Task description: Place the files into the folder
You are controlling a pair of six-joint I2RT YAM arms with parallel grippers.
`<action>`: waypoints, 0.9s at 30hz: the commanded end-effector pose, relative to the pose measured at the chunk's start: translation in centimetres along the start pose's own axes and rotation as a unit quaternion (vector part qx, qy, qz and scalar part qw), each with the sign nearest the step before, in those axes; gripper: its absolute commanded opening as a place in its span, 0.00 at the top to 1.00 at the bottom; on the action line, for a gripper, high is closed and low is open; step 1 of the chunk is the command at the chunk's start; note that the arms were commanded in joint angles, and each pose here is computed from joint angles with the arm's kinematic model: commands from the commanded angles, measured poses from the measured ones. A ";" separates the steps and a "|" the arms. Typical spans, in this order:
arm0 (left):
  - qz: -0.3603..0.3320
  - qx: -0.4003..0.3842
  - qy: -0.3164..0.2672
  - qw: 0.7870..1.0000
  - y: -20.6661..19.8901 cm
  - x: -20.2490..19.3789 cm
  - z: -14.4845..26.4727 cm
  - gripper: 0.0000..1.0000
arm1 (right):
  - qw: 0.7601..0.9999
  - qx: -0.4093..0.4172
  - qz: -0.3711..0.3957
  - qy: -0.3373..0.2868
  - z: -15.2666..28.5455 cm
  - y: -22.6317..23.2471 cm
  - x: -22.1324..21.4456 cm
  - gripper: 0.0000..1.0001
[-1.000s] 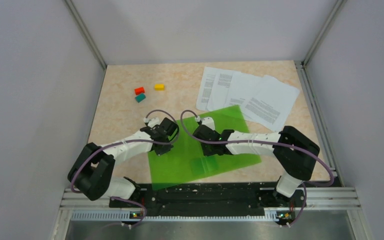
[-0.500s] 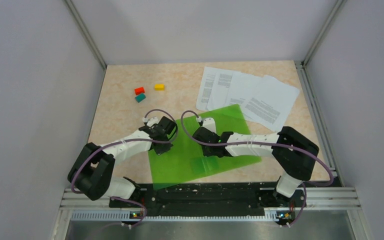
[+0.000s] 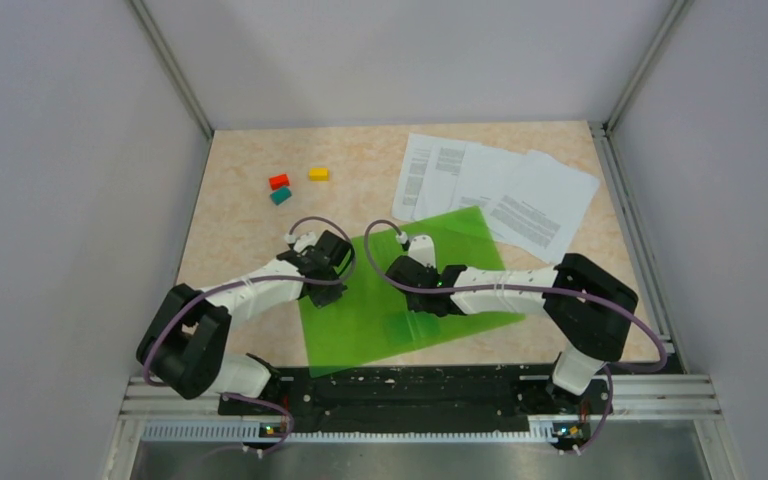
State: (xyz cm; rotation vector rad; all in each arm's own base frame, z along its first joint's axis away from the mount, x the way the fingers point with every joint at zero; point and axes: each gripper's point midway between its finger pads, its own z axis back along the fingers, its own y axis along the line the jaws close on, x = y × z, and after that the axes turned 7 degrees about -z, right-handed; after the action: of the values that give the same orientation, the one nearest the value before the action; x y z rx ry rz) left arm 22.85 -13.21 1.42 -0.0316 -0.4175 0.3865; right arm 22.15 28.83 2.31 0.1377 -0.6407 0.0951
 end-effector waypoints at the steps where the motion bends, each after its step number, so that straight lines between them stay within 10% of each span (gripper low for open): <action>1: -0.020 0.060 0.057 0.996 3.5 -3.4 -1.7 1.00 | 0.991 -0.112 0.059 0.053 -0.1 -6.6 -4.0 0.96; 27: -0.017 0.052 0.061 0.997 3.1 -3.4 -1.8 1.00 | 0.999 -0.024 0.028 0.021 1.7 -4.0 0.3 0.90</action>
State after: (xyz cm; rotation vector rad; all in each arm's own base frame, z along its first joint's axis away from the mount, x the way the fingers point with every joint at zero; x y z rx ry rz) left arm 23.78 -14.81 1.63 -0.1107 -0.4204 0.3928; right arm 21.79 24.22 2.05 0.0315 -0.5908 0.1143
